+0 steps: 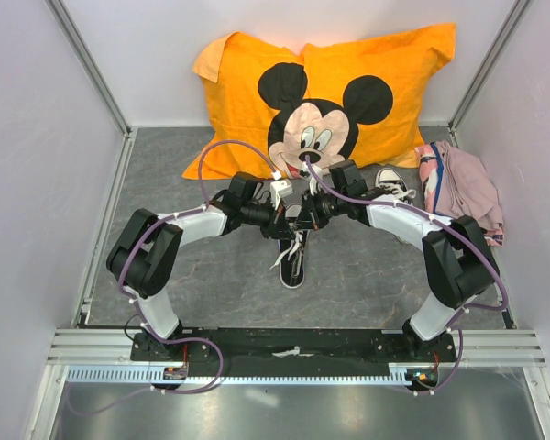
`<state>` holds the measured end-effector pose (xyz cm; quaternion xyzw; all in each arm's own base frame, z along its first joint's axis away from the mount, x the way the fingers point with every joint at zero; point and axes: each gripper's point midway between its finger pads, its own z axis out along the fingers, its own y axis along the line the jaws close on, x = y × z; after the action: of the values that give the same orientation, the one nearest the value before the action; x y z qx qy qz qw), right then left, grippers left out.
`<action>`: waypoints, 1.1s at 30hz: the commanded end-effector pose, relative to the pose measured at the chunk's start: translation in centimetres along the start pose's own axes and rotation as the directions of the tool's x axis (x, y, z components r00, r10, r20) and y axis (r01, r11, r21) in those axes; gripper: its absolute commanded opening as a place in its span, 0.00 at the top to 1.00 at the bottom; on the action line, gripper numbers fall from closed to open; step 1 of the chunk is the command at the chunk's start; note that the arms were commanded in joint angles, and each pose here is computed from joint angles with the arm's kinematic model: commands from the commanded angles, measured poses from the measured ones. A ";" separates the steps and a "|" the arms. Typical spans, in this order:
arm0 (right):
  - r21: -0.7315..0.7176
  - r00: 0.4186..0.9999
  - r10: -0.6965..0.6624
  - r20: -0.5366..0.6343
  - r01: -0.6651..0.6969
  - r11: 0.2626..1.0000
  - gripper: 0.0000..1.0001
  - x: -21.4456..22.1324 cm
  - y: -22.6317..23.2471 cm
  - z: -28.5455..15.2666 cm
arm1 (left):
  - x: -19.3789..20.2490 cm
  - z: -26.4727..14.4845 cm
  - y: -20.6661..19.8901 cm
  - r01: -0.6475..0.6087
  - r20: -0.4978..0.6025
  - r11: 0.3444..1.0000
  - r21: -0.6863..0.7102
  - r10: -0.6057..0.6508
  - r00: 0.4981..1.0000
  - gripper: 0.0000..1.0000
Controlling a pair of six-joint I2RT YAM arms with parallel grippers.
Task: Tie the shoes
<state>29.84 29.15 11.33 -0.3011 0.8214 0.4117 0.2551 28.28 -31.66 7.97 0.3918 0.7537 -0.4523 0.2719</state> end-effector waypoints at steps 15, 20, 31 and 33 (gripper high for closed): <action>-0.041 0.999 -0.031 0.036 0.032 0.999 0.93 -1.5 1.4 -0.6 | -3.2 0.0 -0.8 -0.071 0.099 0.997 0.039 0.067 0.993 0.98; -0.044 0.999 -0.031 0.023 0.032 0.999 0.79 -1.3 1.3 -0.7 | -3.1 0.1 -0.8 -0.093 0.108 0.995 0.041 0.088 0.990 0.98; -0.055 0.999 -0.029 0.020 0.030 0.998 0.87 -1.5 1.1 -1.2 | -3.7 0.3 -1.1 -0.078 0.092 0.995 0.067 0.072 0.993 0.98; -0.050 0.999 -0.032 0.020 0.033 0.998 0.91 -1.5 1.0 -1.1 | -3.6 0.2 -1.2 -0.067 0.083 0.995 0.077 0.061 0.995 0.98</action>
<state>29.49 28.49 11.23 -0.2981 0.8236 0.4184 0.2403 28.49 -32.16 8.74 0.3962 0.7370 -0.4669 0.2862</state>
